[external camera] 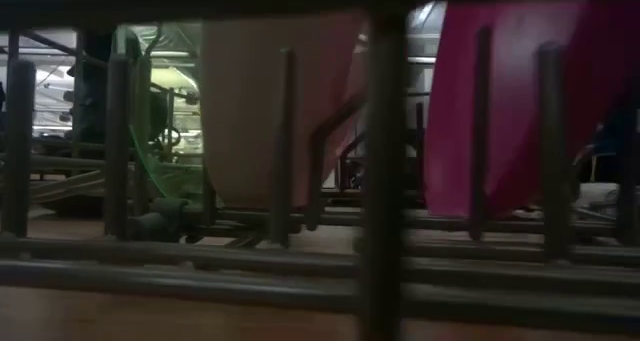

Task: Sort dishes
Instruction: Put the red plate into the dish rack

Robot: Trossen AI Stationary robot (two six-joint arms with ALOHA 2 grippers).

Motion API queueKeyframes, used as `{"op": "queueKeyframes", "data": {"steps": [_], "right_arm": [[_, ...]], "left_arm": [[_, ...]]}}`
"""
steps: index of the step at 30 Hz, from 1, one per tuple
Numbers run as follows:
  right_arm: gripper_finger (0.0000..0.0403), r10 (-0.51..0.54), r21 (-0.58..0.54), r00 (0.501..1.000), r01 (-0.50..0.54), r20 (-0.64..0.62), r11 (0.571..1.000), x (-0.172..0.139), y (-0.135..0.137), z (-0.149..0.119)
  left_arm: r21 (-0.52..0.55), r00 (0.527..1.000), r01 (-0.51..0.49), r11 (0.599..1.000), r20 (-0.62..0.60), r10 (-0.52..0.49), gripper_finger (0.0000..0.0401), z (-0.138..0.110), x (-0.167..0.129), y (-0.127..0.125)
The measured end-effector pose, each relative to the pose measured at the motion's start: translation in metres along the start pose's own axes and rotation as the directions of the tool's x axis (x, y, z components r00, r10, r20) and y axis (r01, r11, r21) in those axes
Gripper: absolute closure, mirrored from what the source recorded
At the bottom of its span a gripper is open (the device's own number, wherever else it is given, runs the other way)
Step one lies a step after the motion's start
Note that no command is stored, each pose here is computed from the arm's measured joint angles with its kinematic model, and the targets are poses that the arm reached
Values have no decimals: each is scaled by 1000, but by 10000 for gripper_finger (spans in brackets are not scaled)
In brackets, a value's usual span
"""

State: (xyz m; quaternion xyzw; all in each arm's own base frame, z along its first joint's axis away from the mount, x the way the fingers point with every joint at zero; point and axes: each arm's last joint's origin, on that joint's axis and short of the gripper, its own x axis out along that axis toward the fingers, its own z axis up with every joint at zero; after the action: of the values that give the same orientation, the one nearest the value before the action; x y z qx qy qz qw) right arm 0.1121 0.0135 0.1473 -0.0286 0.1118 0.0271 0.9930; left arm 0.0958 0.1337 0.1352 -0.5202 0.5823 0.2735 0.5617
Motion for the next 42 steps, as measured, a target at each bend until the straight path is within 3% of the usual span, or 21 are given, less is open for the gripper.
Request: {"op": "queueKeyframes", "data": {"steps": [6,14,20,32,42], "right_arm": [[249,0,0,1000,0,0,1000,0,0,0],[249,-1,0,1000,1,1,1000,0,0,0],[249,-71,2,997,71,12,997,0,-2,1],[249,-89,64,979,78,181,995,-2,-3,18],[249,-134,83,966,118,223,989,-3,-5,22]], "left_arm": [[8,1000,10,1000,-8,-10,373,-1,0,0],[2,1000,16,1000,-10,-16,374,-1,0,-1],[-13,999,39,999,21,-39,386,-4,-5,-2],[7,976,118,993,186,-118,400,-20,-29,-8],[12,926,166,986,341,-160,399,-38,-48,-11]]}}
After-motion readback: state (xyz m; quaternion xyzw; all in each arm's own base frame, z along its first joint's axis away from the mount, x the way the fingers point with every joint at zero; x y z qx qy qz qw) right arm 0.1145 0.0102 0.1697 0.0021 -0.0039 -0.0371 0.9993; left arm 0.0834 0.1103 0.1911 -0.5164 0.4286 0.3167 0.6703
